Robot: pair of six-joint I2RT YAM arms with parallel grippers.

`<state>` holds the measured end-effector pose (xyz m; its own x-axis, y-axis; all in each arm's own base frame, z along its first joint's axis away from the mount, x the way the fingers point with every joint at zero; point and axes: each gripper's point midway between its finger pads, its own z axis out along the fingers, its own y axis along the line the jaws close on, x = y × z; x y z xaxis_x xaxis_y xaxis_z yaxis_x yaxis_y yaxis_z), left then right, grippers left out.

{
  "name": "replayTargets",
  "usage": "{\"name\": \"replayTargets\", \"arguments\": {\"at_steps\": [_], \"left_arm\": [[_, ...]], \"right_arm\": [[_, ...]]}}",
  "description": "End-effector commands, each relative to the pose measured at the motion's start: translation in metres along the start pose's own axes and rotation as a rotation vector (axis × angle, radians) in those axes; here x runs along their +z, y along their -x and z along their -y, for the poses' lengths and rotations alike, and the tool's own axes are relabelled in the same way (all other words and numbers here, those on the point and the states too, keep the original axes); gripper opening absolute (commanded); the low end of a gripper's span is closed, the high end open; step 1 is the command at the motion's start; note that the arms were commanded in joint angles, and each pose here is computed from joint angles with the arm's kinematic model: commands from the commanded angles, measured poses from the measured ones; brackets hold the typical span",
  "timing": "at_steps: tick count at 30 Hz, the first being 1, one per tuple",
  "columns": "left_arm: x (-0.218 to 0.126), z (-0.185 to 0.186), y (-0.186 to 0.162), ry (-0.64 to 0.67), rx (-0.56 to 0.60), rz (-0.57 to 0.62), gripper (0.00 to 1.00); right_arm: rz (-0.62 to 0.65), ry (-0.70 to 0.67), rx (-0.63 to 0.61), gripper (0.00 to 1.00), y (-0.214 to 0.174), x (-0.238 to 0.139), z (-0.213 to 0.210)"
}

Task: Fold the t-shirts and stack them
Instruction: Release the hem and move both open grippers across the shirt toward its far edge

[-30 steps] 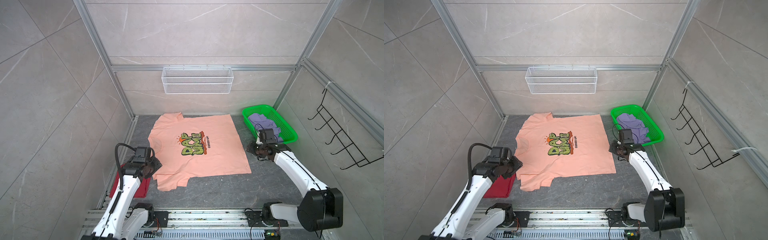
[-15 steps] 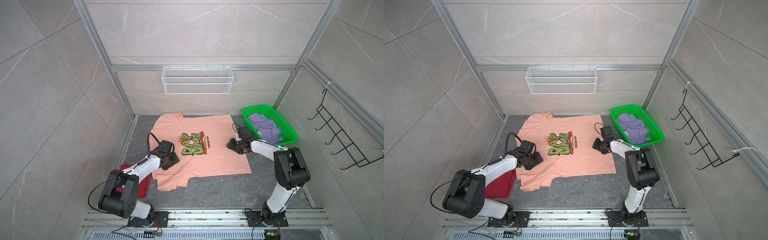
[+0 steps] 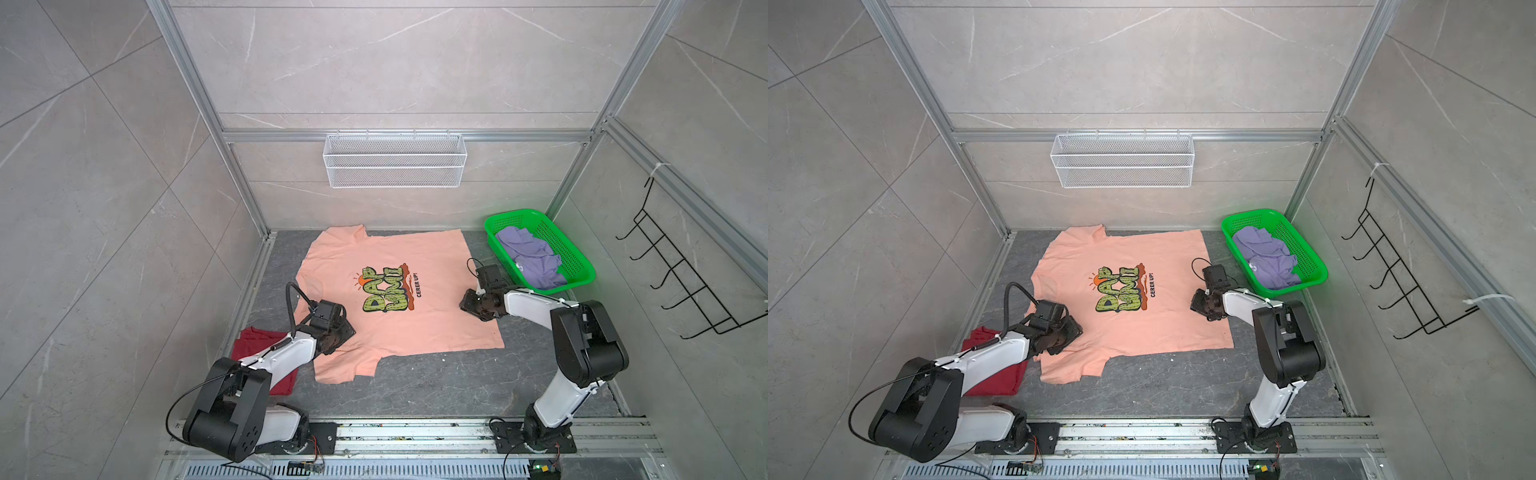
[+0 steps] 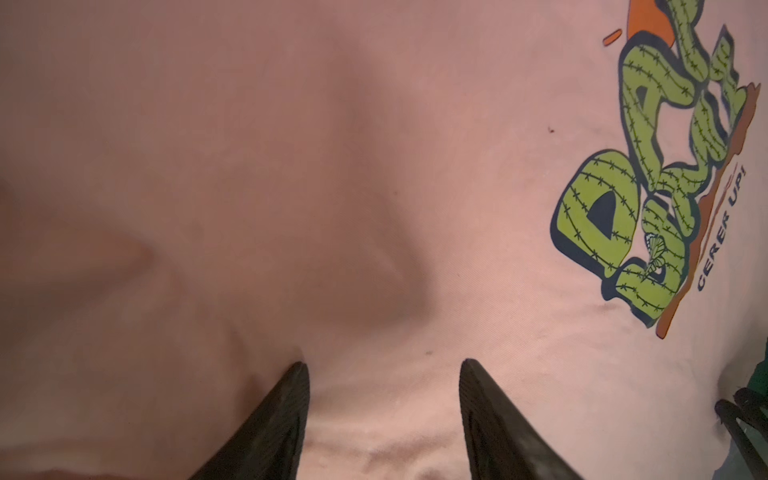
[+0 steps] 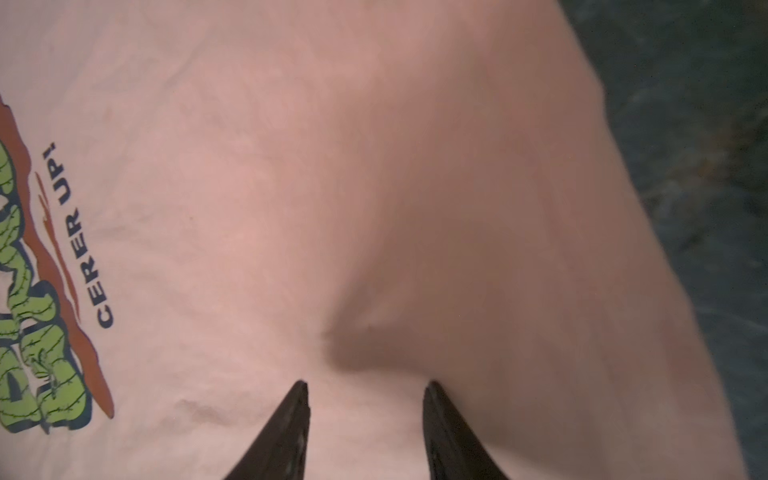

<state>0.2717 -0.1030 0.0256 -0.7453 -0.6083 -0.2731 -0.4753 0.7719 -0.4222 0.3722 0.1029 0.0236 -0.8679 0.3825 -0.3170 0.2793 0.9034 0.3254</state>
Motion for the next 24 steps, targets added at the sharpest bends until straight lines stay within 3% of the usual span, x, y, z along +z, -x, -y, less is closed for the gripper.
{"name": "replayTargets", "arguments": {"at_steps": [1, 9, 17, 20, 24], "left_arm": [[0.000, -0.076, -0.049, 0.246, -0.064, -0.137, 0.62], [-0.009, -0.095, -0.072, 0.281, -0.093, -0.180, 0.62], [-0.028, -0.099, -0.085, 0.302, -0.090, -0.188, 0.62], [-0.037, -0.085, -0.069, 0.268, -0.055, -0.131, 0.62], [-0.053, -0.037, -0.030, 0.177, 0.076, -0.032, 0.66]], "right_arm": [[-0.102, -0.181, 0.019, 0.47, -0.041, -0.006, 0.048], [-0.136, -0.236, 0.048, 0.47, -0.072, -0.025, 0.073], [-0.117, -0.286, 0.043, 0.48, -0.074, -0.043, 0.083], [-0.097, -0.288, 0.036, 0.49, -0.068, -0.049, 0.081], [-0.016, -0.213, 0.012, 0.50, -0.041, -0.063, 0.058]]}}
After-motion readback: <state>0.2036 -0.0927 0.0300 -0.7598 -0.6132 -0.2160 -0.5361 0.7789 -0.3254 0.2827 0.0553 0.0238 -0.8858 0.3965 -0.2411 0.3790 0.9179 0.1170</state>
